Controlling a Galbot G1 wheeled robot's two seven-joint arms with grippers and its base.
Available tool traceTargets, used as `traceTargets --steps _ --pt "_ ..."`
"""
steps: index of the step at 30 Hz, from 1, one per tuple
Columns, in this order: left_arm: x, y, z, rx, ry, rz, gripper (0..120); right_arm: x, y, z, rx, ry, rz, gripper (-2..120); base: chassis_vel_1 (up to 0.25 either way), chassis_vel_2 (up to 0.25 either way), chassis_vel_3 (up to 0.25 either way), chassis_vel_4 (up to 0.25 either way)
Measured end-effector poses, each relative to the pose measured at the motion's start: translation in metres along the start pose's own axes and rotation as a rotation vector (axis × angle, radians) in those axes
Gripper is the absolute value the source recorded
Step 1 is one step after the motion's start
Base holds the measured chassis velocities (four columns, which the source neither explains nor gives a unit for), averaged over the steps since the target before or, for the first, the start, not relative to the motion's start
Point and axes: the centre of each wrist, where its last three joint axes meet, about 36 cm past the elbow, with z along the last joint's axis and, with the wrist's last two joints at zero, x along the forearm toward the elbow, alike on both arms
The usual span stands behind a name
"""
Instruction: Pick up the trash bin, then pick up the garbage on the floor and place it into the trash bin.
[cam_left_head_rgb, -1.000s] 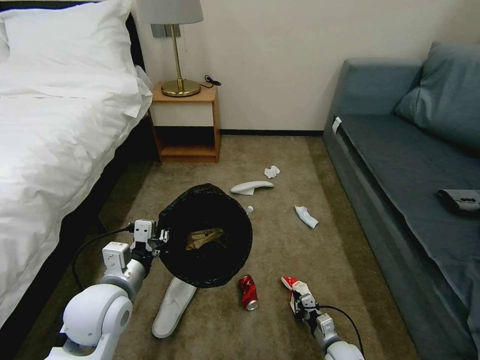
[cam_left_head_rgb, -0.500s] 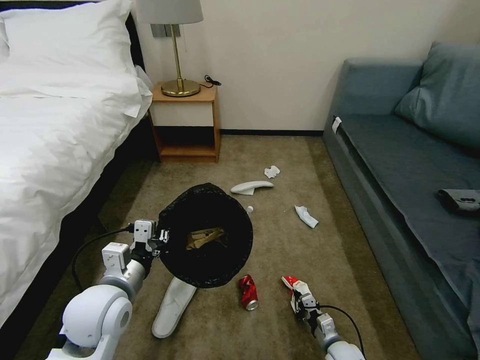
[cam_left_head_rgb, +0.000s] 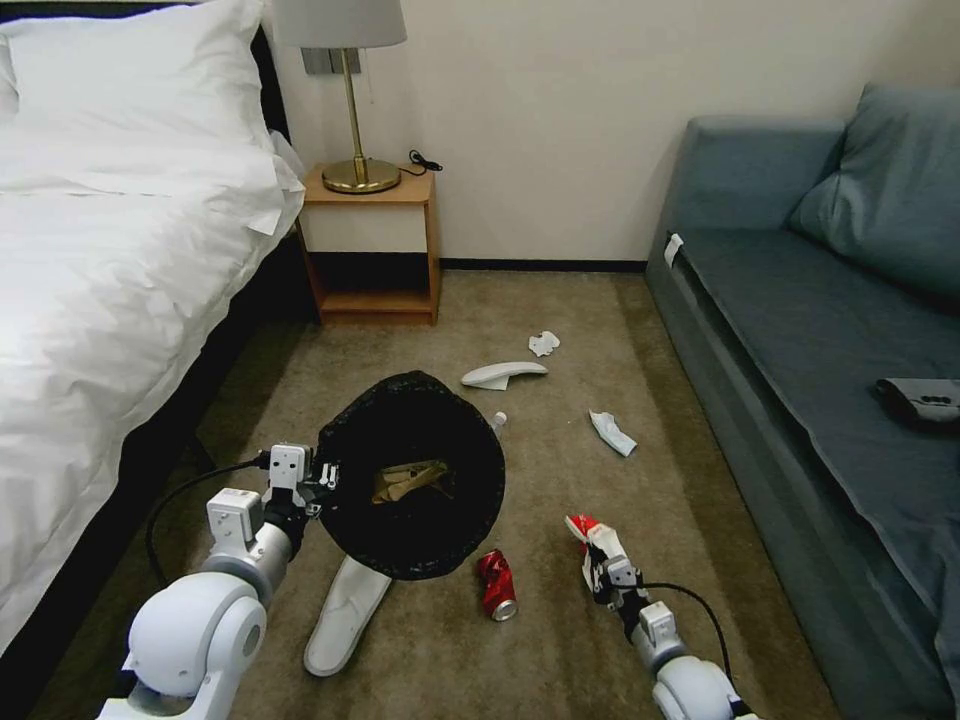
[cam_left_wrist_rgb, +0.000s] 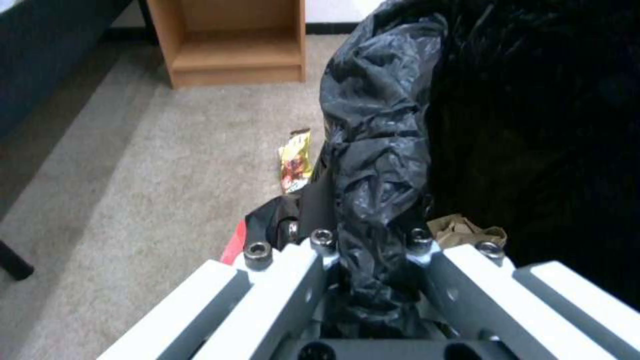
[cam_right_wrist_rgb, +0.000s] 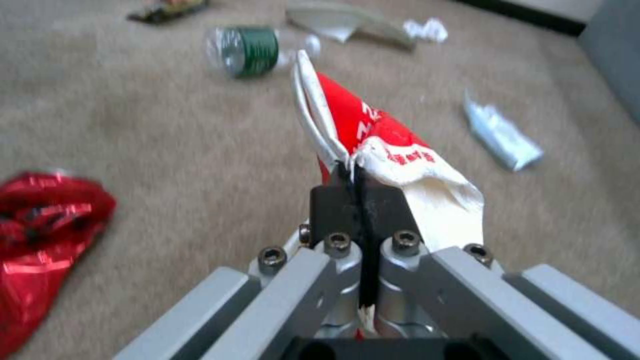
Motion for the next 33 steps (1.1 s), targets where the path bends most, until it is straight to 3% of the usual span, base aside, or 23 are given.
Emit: traceTargets --steps 9,13,23,26,33 --pt "-0.008 0.004 0.016 0.012 0.045 -0.011 2 -0.001 -0.010 -0.035 0.054 -0.118 0.002 0 0.000 0.000 0.000 0.000" --pt "-0.014 -0.003 0.028 0.100 0.133 0.021 2 -0.011 -0.014 -0.062 0.073 -0.210 0.020 0 0.000 0.000 0.000 0.000" --pt "-0.027 -0.003 0.039 0.159 0.230 0.054 2 -0.001 -0.022 -0.128 0.117 -0.383 0.010 0 0.000 0.000 0.000 0.000" --pt "-0.032 -0.007 0.041 0.198 0.276 0.094 2 0.009 -0.020 -0.159 0.138 -0.457 -0.018 0 0.000 0.000 0.000 0.000" --pt "-0.039 -0.013 0.046 0.211 0.316 0.126 2 0.018 -0.012 -0.186 0.167 -0.532 -0.067 0 0.000 0.000 0.000 0.000"
